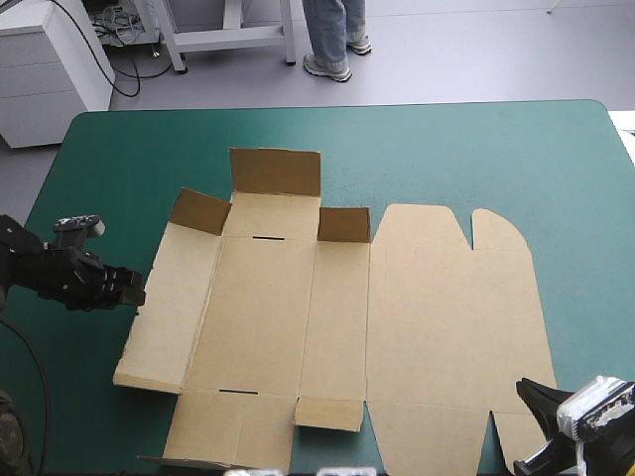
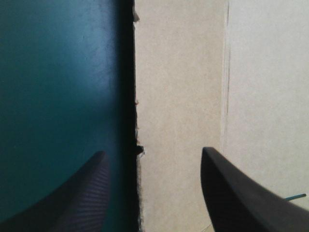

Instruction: Fold the box

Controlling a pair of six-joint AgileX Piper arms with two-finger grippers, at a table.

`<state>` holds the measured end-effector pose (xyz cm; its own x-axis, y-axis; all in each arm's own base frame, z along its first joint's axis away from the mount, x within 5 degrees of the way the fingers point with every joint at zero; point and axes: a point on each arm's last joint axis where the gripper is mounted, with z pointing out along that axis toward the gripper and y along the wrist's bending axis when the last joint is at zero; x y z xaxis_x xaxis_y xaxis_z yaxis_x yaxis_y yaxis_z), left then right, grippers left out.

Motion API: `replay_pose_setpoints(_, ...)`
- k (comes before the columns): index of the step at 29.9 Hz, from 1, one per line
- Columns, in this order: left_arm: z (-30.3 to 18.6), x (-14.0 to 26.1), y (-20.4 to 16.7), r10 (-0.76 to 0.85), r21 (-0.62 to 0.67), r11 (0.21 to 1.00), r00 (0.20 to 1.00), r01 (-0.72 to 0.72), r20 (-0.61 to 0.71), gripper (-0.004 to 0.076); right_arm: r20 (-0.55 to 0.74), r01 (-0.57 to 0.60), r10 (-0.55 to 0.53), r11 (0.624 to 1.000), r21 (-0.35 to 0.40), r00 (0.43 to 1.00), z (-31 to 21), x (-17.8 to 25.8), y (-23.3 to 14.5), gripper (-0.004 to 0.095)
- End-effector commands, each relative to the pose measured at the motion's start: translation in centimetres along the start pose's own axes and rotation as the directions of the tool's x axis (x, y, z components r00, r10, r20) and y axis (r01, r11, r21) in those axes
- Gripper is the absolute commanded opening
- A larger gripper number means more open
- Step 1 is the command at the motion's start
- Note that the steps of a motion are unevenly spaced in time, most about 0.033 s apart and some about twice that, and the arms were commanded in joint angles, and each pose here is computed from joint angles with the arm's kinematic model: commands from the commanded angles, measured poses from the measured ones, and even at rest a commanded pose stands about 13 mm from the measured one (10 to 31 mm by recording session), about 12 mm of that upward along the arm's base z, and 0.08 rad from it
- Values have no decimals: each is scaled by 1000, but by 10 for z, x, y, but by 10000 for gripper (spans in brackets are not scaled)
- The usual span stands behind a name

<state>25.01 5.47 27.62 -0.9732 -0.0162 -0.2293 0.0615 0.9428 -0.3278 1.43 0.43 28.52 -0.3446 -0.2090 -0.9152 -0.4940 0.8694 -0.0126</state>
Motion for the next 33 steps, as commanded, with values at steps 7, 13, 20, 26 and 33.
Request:
replay_pose_setpoints(7,19,0,2,-16,125,992,995,29,-101,404,92,7,-8,1000,7,996,-1,-13,-1,-16)
replay_pose_setpoints(13,34,8,4,-40,149,987,986,64,-161,404,94,10,-11,1000,11,996,-1,-13,-1,-16)
replay_pose_setpoints(20,45,16,-1,-88,224,966,981,127,-175,404,94,10,-11,1000,11,996,-1,-13,-1,-16)
replay_pose_setpoints(26,51,22,-2,-106,237,959,973,154,-202,404,94,12,-13,1000,11,996,-1,-13,-1,-16)
replay_pose_setpoints(33,55,19,-18,-70,280,951,976,127,-204,404,94,12,-13,1000,11,996,-1,-13,-1,-16)
